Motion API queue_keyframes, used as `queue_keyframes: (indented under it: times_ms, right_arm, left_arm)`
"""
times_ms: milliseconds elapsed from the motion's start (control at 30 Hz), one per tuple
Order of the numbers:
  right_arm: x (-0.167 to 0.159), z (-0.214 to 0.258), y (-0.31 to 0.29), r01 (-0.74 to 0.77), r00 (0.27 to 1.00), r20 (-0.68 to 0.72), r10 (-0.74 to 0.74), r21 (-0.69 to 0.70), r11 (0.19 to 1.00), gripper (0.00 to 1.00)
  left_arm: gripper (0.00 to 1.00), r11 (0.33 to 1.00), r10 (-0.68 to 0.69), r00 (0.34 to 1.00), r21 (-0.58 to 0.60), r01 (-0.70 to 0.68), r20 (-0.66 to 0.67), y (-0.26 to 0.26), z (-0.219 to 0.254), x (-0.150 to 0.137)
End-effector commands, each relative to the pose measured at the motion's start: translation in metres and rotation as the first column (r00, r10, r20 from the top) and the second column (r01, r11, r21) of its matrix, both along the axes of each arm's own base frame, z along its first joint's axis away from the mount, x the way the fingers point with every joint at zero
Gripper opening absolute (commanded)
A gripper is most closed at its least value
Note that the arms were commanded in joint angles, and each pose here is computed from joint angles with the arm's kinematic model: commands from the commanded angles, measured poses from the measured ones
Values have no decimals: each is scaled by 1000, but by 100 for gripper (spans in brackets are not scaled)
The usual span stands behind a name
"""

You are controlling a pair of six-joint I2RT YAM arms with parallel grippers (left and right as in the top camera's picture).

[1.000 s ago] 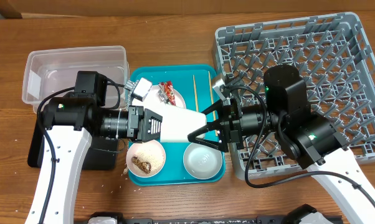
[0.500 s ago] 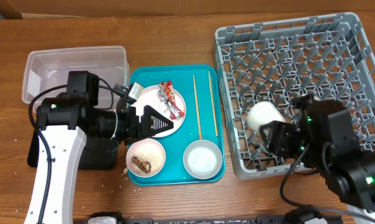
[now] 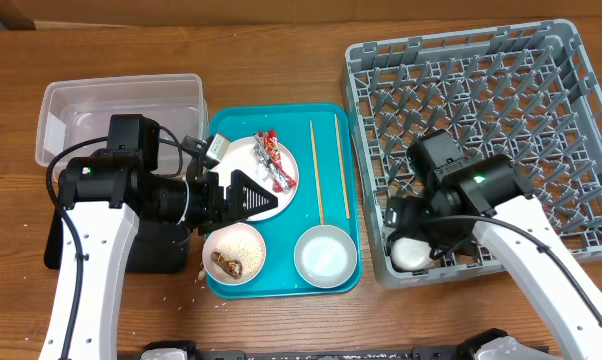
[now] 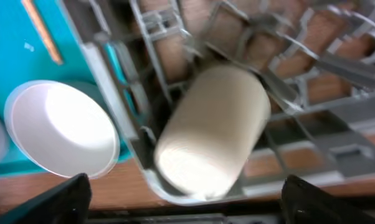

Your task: Sort waste into correct bins and load items into the dishwasher

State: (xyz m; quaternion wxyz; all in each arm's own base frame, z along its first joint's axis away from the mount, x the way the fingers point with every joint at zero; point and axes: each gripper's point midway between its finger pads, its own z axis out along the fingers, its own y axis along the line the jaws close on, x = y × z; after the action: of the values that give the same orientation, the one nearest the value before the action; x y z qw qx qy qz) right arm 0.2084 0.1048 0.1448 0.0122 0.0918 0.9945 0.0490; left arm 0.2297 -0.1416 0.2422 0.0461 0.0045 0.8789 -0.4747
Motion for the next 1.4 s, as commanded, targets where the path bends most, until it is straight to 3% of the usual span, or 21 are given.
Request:
queue_keyframes:
  times_ms: [0, 133, 233, 333, 467, 633, 767, 833, 967, 1067, 1167, 1267, 1333, 1367]
  right_arm:
    - [21, 29, 6, 32, 991, 130, -38, 47, 998, 99]
    - [52, 82, 19, 7, 940, 336, -55, 144, 990, 97]
    - [72, 125, 30, -34, 863, 497, -89, 233, 972, 96]
    - [77, 146, 44, -95, 828, 552, -98, 311, 946, 97]
    - [71, 141, 45, -96, 846, 525, -88, 313, 945, 97]
    - [68, 138, 44, -91, 854, 513, -85, 309, 947, 97]
    - [66, 136, 43, -88, 860, 504, -82, 305, 948, 97]
    - [65, 135, 42, -87, 862, 500, -81, 303, 949, 97]
    - [63, 134, 41, -83, 867, 492, -79, 299, 950, 97]
    - [62, 132, 41, -81, 872, 484, -77, 297, 952, 97]
    - [60, 131, 40, -79, 875, 478, -75, 294, 952, 97]
    - [61, 132, 40, -80, 873, 481, -76, 295, 952, 97]
    - [61, 132, 40, -80, 873, 481, -76, 295, 952, 97]
    - [61, 132, 40, -80, 873, 481, -76, 295, 952, 97]
  left_arm:
    - [97, 996, 17, 1000, 87, -16, -8, 10, -8, -2]
    - [91, 938, 81, 995, 344, -54, -65, 36, -36, -13]
    - [88, 821, 149, 982, 568, -57, -117, 49, -59, -25]
    - [83, 638, 199, 977, 767, -70, -76, 48, -91, -34]
    - [67, 497, 235, 972, 856, -141, 24, 34, -146, -37]
    - [56, 485, 200, 979, 865, -126, 30, 17, -194, -22]
    - [31, 432, 195, 980, 900, -55, -34, 18, -225, -22]
    - [4, 419, 196, 979, 907, -36, -52, 19, -233, -23]
    - [4, 426, 209, 976, 904, -39, -56, 17, -212, -24]
    - [4, 490, 207, 978, 868, -84, -22, 10, -170, -22]
    - [4, 595, 205, 978, 788, -160, 44, 12, -129, -15]
    - [4, 754, 247, 968, 619, -220, 43, 34, -94, -6]
    - [4, 875, 283, 959, 412, -253, -12, 64, -78, 5]
    - [4, 896, 308, 951, 344, -281, -26, 77, -76, 10]
